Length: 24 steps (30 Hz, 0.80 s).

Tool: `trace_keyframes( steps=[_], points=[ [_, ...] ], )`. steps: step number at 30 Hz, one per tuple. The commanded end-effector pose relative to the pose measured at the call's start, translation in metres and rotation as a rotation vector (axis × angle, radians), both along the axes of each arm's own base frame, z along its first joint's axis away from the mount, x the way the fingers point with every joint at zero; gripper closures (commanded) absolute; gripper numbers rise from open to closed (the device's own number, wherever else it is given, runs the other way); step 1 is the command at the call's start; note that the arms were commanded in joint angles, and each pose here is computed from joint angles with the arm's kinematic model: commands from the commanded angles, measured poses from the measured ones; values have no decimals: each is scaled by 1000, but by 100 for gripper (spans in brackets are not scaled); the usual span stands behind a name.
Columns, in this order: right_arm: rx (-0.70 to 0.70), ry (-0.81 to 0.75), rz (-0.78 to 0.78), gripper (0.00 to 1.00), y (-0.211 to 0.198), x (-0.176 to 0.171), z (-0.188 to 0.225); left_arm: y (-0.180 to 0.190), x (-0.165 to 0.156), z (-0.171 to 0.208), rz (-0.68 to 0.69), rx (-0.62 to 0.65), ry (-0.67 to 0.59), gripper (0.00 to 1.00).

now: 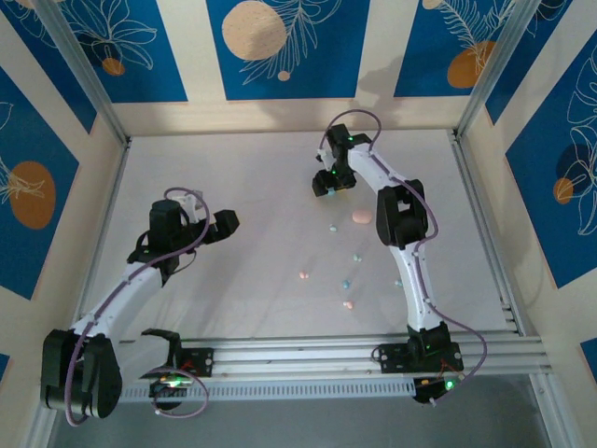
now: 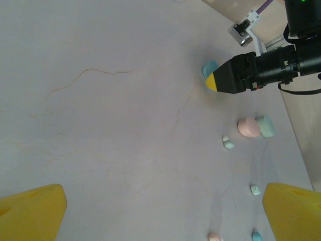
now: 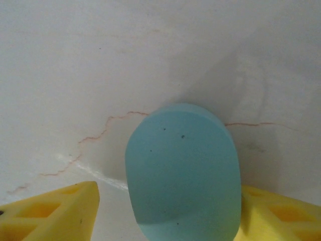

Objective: Insert wireless bluetooth earbuds into charging case

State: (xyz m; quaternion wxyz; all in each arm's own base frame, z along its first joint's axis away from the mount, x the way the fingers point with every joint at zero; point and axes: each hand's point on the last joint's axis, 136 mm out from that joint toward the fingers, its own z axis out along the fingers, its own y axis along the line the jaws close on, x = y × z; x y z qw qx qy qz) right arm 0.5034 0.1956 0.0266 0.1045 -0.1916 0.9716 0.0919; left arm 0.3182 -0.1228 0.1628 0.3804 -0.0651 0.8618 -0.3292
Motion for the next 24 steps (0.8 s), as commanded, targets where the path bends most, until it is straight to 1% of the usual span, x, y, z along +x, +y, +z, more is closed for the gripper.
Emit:
trace_keyframes(
  steps=[1, 4, 9, 11, 13, 15, 18, 19, 20, 24],
  points=[
    [-48, -69, 43, 36, -1, 11, 3, -8, 1, 15, -37, -15, -29, 0],
    [-52, -76, 67, 40, 2, 11, 2, -8, 1, 15, -36, -13, -26, 0],
    [-75, -100, 87, 44, 4, 15, -3, -8, 1, 15, -39, -16, -25, 0],
    [-70, -103, 91, 48, 5, 16, -5, -8, 1, 17, -40, -16, -27, 0],
    [-66, -106, 94, 50, 7, 16, -3, -8, 1, 18, -38, -16, -27, 0],
    [-49, -99, 107, 58, 11, 13, 0, -8, 0, 19, -36, -16, -27, 0],
    [-24, -96, 120, 60, 17, 7, 8, -8, 1, 23, -37, -19, -35, 0],
    [-16, -97, 126, 63, 19, 5, 11, -8, 1, 24, -37, -20, -34, 0],
    [-5, -98, 132, 63, 21, 2, 15, -9, 1, 25, -37, -22, -35, 0],
    [119, -125, 152, 65, 38, -13, 54, -11, 3, 35, -41, -38, -44, 1]
  ],
)
